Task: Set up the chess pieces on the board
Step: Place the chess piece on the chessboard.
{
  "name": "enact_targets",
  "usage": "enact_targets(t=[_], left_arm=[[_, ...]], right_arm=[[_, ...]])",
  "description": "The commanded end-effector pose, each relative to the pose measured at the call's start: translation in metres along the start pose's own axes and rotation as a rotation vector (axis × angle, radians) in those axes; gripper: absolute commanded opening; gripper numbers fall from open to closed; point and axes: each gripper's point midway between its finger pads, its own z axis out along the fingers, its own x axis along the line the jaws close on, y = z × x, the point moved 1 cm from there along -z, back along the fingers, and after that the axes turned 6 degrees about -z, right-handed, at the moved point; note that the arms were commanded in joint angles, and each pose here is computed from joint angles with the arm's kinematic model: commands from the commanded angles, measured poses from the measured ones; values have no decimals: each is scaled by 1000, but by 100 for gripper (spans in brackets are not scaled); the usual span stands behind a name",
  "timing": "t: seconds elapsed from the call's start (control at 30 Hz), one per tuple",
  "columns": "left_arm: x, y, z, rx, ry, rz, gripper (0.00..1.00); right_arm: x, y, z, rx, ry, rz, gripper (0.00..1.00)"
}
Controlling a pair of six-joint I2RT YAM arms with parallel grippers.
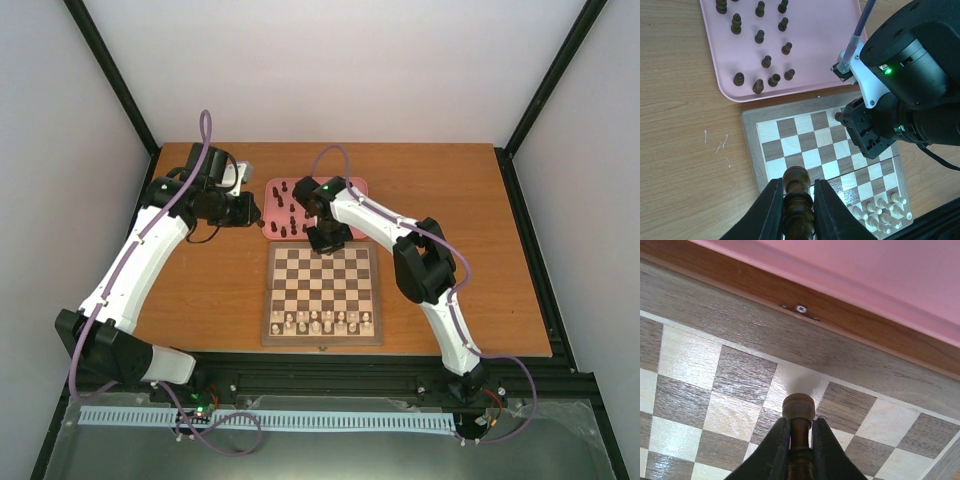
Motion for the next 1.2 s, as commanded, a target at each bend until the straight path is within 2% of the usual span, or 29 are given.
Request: enact_targets(t=[0.0,1.17], left_arm=[[-6,3,-5,-6,-18,14,1],[-4,0,-2,5,-12,21,1]], right_arm=[[-5,7,-3,-16,-20,-1,8],[-2,8,9,24,-12,-14,15]])
